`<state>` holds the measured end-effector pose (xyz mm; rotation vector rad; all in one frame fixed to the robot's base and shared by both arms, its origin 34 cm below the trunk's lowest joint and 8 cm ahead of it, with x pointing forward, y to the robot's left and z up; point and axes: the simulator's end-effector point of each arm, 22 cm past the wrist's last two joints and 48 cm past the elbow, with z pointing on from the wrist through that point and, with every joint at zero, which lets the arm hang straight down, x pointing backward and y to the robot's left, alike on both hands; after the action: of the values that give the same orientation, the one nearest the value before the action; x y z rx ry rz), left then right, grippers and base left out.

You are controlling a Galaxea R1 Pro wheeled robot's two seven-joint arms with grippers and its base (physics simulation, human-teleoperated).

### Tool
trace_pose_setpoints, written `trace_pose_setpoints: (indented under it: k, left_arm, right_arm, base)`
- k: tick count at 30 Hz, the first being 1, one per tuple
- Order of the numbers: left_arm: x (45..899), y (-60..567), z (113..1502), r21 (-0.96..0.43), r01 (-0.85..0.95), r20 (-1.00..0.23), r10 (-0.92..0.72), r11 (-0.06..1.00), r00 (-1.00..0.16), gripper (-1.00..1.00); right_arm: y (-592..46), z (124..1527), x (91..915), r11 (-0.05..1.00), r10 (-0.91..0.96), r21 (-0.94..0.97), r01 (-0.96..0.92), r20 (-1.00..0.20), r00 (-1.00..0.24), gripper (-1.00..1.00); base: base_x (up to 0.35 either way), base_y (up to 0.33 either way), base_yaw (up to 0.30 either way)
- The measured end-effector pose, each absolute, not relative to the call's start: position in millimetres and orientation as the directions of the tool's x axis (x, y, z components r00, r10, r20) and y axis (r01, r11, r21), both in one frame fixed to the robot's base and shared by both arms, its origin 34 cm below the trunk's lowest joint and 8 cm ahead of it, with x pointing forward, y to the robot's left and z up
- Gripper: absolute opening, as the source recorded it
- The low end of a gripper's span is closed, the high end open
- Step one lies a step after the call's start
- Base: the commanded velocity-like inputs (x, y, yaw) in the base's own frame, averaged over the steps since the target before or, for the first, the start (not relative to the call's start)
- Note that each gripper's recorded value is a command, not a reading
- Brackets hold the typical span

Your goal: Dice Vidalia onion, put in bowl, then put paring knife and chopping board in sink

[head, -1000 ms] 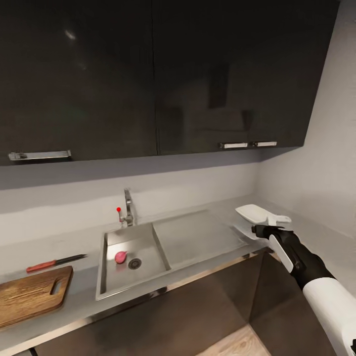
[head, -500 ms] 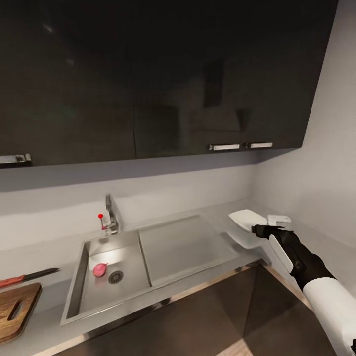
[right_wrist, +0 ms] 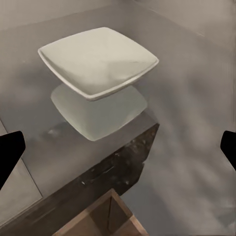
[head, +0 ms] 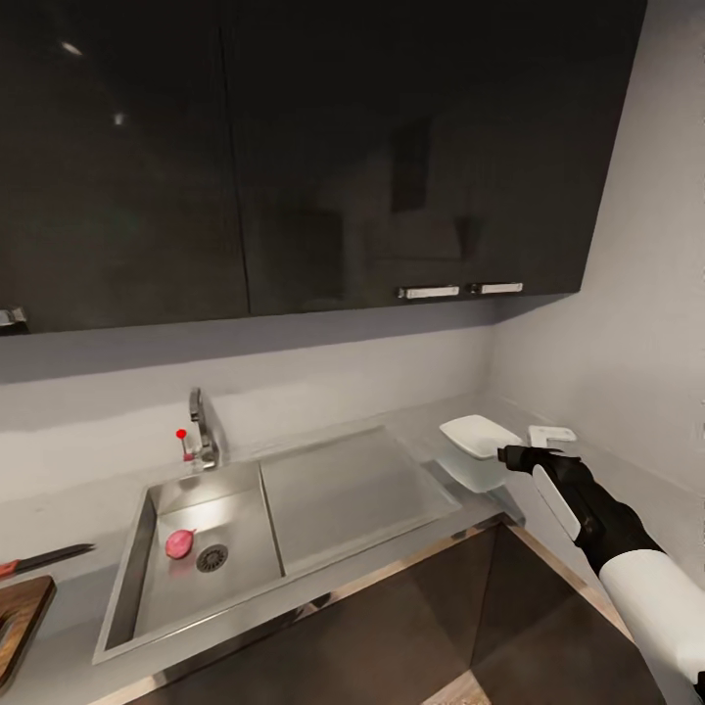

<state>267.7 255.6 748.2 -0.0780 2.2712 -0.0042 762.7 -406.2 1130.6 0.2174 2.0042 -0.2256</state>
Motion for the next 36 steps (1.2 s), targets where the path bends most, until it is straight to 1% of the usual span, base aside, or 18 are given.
trace_pose_setpoints:
  k: [19, 30, 36]
  left_arm:
    - [267, 255, 748, -0.029, -0.055, -0.763, -0.058, 0.998, -0.644, 1.00]
    - [260, 255, 742, -0.029, -0.055, -0.750, -0.058, 0.998, -0.659, 1.00]
    - [248, 253, 733, -0.029, -0.054, -0.728, -0.058, 0.998, -0.683, 1.00]
  right_arm:
    - [-407, 1131, 762, 0.965, 0.054, -0.062, 0.253, -0.904, -0.425, 1.00]
    - [-407, 1131, 762, 0.965, 0.054, -0.062, 0.254, -0.904, -0.425, 1.00]
    - [-407, 1131, 763, 0.965, 0.053, -0.063, 0.254, -0.903, -0.425, 1.00]
  base:
    - [0.011, -0.006, -0.003]
    - [0.227, -0.172, 0.000]
    - [0.067, -0.216, 0.000]
